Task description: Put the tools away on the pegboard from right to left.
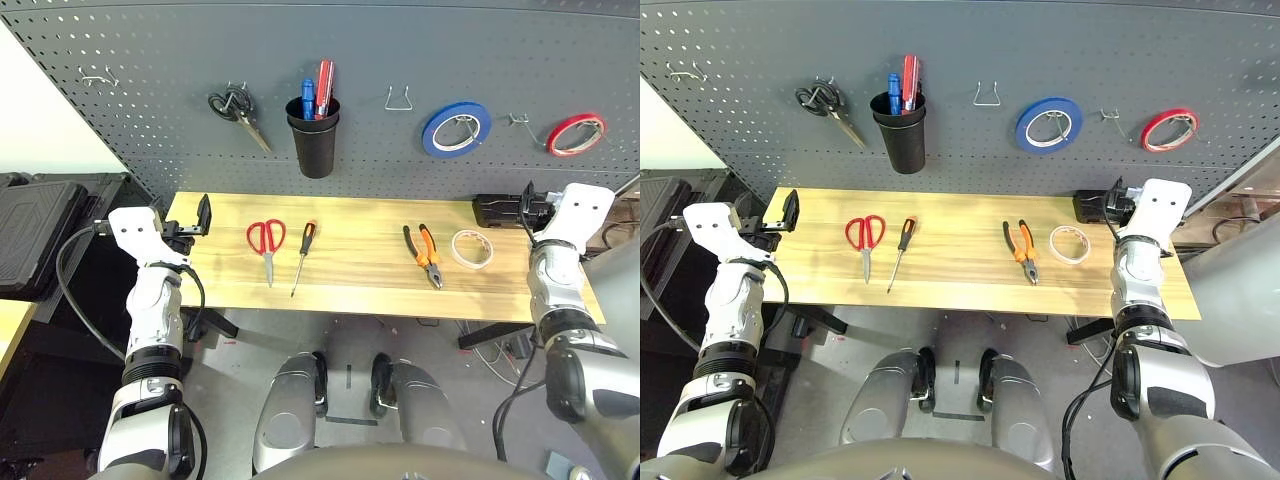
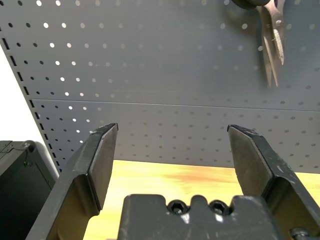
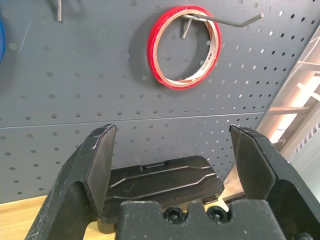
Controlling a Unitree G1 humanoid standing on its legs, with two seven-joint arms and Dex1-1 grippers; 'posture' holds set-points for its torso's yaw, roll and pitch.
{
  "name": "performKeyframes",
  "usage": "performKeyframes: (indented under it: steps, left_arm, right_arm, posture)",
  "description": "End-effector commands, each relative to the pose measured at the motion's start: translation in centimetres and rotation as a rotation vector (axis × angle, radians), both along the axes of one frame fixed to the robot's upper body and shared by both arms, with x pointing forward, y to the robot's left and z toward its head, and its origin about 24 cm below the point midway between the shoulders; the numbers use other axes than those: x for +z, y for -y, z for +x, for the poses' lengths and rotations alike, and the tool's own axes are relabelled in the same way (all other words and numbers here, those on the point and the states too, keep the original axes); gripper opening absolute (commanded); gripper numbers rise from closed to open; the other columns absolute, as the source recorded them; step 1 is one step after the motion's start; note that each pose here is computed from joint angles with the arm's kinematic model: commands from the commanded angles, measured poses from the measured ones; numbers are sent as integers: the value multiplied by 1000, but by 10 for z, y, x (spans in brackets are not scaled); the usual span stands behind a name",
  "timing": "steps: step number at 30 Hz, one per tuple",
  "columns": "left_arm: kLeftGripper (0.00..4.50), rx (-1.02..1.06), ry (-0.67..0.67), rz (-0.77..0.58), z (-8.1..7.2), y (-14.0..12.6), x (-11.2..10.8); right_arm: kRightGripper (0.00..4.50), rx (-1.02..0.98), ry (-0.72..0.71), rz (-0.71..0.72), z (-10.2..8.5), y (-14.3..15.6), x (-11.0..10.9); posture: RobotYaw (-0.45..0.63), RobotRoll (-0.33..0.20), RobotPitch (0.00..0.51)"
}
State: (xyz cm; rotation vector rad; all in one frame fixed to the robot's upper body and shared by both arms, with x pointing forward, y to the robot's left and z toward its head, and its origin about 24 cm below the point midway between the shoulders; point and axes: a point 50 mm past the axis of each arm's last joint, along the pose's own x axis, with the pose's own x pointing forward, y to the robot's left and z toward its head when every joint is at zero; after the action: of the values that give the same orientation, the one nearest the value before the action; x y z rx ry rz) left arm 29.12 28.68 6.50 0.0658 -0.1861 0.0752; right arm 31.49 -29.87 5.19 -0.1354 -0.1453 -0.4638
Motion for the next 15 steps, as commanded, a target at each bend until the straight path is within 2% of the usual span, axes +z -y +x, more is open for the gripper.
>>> performKeyframes:
  steps: [1, 4, 12, 15]
  left_arm:
    - [4483, -25, 1, 9, 3, 4, 2]
    - [4483, -35, -2, 8, 3, 7, 1]
    - [4483, -225, -48, 9, -2, 33, 5]
    - [4483, -408, -122, 27, -9, 56, 7]
  right_arm:
    - [4500, -16, -19, 1, -6, 4, -7]
    - [4500, -8, -24, 1, -6, 3, -8]
    - [4500, 147, -189, -76, 0, 6, -8]
    - [4500, 218, -254, -103, 0, 16, -3]
  posture:
    - [226, 0, 162]
    - [220, 0, 167]
    - [209, 0, 189]
    - [205, 0, 200]
